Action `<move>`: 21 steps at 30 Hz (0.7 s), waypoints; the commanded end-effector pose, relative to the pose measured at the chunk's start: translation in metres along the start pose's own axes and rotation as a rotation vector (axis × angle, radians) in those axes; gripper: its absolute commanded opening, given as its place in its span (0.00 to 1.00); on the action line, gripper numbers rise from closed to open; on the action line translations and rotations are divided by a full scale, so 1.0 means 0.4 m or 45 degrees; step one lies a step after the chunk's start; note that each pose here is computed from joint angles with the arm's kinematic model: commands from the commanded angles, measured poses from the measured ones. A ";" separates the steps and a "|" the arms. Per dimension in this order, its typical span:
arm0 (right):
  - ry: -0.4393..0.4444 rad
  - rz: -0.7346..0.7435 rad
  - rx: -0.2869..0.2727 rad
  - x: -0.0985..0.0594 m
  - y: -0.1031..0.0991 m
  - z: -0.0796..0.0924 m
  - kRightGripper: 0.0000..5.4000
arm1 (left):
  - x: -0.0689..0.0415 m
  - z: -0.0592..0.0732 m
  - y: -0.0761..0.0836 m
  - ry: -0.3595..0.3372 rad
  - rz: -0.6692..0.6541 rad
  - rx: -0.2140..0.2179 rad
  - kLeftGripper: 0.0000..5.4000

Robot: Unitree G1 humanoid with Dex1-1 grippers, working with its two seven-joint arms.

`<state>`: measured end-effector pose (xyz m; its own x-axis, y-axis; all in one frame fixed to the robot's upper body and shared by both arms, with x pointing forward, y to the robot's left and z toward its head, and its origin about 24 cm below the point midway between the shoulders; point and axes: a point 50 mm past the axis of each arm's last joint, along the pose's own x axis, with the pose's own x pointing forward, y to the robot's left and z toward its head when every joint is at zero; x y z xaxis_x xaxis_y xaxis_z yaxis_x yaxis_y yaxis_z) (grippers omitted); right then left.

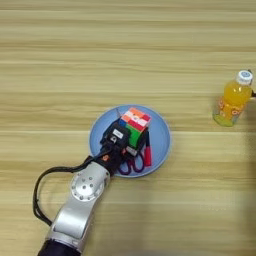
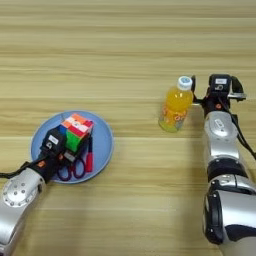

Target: Move the objects on the table

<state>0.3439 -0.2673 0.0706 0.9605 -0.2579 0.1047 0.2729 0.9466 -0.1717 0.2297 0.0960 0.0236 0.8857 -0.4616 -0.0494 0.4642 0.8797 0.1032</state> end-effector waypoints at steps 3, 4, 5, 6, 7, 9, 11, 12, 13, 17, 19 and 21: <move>-0.011 0.009 0.004 0.004 0.008 0.007 1.00 | 0.015 0.020 0.015 -0.079 0.049 -0.010 0.61; -0.011 0.009 0.004 0.004 0.008 0.007 1.00 | 0.015 0.022 0.018 -0.088 0.060 -0.009 0.61; -0.011 0.009 0.004 0.004 0.008 0.007 1.00 | 0.016 0.026 0.023 -0.104 0.079 -0.011 0.61; -0.010 0.009 0.004 0.004 0.008 0.007 1.00 | 0.017 0.028 0.026 -0.114 0.091 -0.013 0.61; -0.010 0.009 0.004 0.004 0.008 0.007 1.00 | 0.017 0.030 0.030 -0.126 0.107 -0.014 0.61; -0.009 0.009 0.003 0.004 0.009 0.007 1.00 | 0.018 0.042 0.050 -0.167 0.179 -0.025 0.61; -0.009 0.009 0.003 0.004 0.009 0.006 1.00 | 0.018 0.054 0.070 -0.206 0.243 -0.027 0.61; -0.008 0.009 0.003 0.004 0.009 0.006 1.00 | 0.017 0.058 0.078 -0.220 0.265 -0.026 0.61; -0.007 0.010 0.003 0.004 0.009 0.006 1.00 | 0.017 0.061 0.086 -0.233 0.289 -0.023 0.61; -0.005 0.010 0.002 0.004 0.009 0.005 1.00 | 0.013 0.065 0.122 -0.240 0.385 0.009 0.61; -0.005 0.011 0.002 0.004 0.009 0.005 1.00 | 0.009 0.058 0.158 -0.216 0.472 0.046 0.61; -0.005 0.011 0.002 0.004 0.009 0.005 1.00 | 0.003 0.047 0.192 -0.183 0.557 0.072 0.61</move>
<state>0.3442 -0.2659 0.0701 0.9613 -0.2553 0.1032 0.2702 0.9469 -0.1742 0.2597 0.1448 0.0498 0.9799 -0.1346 0.1475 0.1192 0.9869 0.1083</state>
